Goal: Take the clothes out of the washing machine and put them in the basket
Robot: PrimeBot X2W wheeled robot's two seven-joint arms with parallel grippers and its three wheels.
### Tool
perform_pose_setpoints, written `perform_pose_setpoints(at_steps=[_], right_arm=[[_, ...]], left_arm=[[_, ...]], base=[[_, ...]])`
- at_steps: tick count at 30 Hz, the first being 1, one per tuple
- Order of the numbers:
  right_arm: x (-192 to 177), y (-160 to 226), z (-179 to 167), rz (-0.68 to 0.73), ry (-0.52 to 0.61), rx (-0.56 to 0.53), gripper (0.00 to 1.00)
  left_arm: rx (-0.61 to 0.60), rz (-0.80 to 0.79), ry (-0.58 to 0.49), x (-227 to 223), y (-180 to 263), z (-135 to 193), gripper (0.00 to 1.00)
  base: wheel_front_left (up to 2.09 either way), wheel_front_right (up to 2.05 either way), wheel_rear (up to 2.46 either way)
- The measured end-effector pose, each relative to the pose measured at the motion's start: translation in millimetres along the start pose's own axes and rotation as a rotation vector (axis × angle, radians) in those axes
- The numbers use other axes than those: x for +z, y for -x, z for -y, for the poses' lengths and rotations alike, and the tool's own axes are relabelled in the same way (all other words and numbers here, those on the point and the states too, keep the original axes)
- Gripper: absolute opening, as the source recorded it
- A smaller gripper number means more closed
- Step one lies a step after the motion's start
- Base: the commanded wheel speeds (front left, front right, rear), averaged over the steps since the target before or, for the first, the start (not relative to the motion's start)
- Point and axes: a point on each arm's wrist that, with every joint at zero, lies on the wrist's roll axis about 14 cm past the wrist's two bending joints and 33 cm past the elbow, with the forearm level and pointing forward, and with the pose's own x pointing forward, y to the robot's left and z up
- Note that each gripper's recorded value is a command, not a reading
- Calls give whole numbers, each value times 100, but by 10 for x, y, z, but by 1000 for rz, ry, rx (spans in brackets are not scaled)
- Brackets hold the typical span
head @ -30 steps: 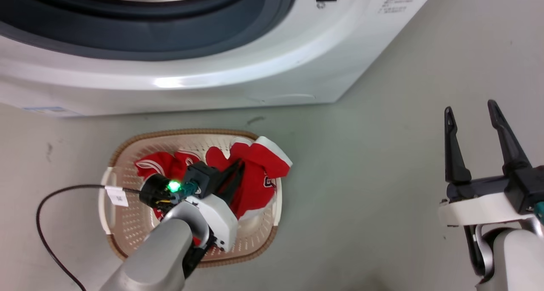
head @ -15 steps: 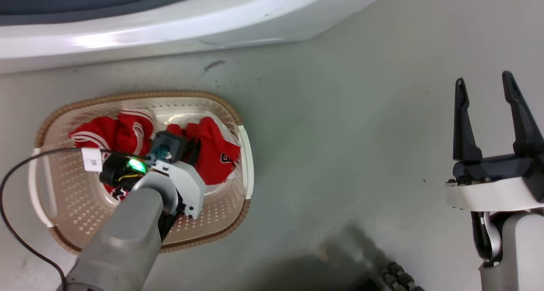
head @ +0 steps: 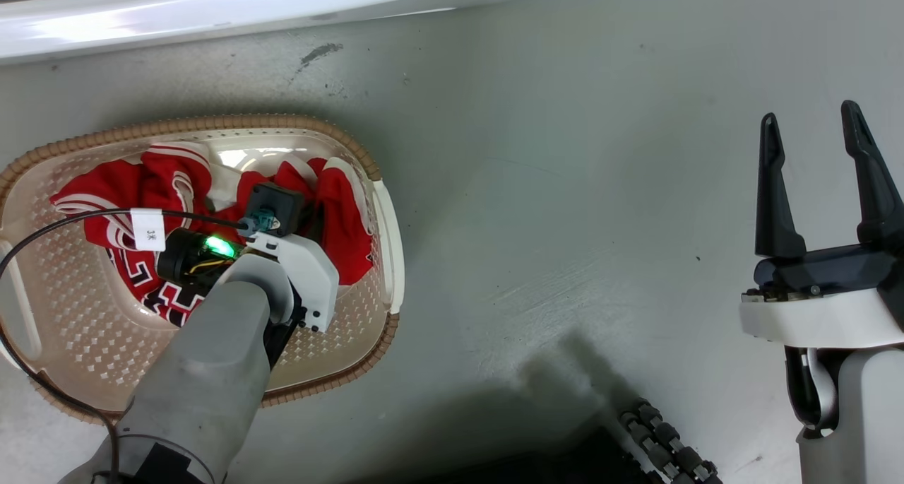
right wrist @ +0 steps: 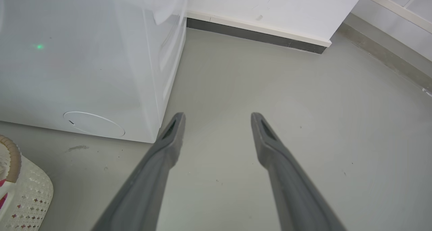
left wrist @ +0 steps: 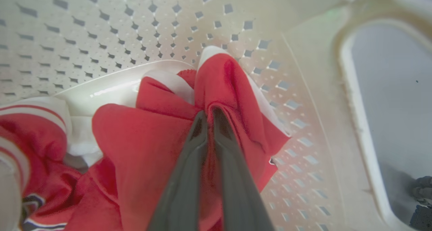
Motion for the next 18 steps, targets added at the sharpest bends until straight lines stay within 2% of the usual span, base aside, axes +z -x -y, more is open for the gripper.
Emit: perform_pose_setpoints(at_steps=[1, 2, 10, 18], right_arm=[[-1, -6, -3, 1, 0, 1, 100], [1, -13, -4, 2, -1, 1, 100], [184, -3, -1, 46, 4, 2, 100], [614, 75, 27, 147, 16, -3, 100]], left_arm=[[0, 1, 2, 1, 0, -1, 89], [-1, 3, 0, 8, 4, 3, 100], [6, 75, 0, 231, 222, 53, 100], [41, 289, 14, 867, 732, 106, 100]], base=[[0, 0, 0], [0, 0, 0], [0, 0, 0], [0, 0, 0]])
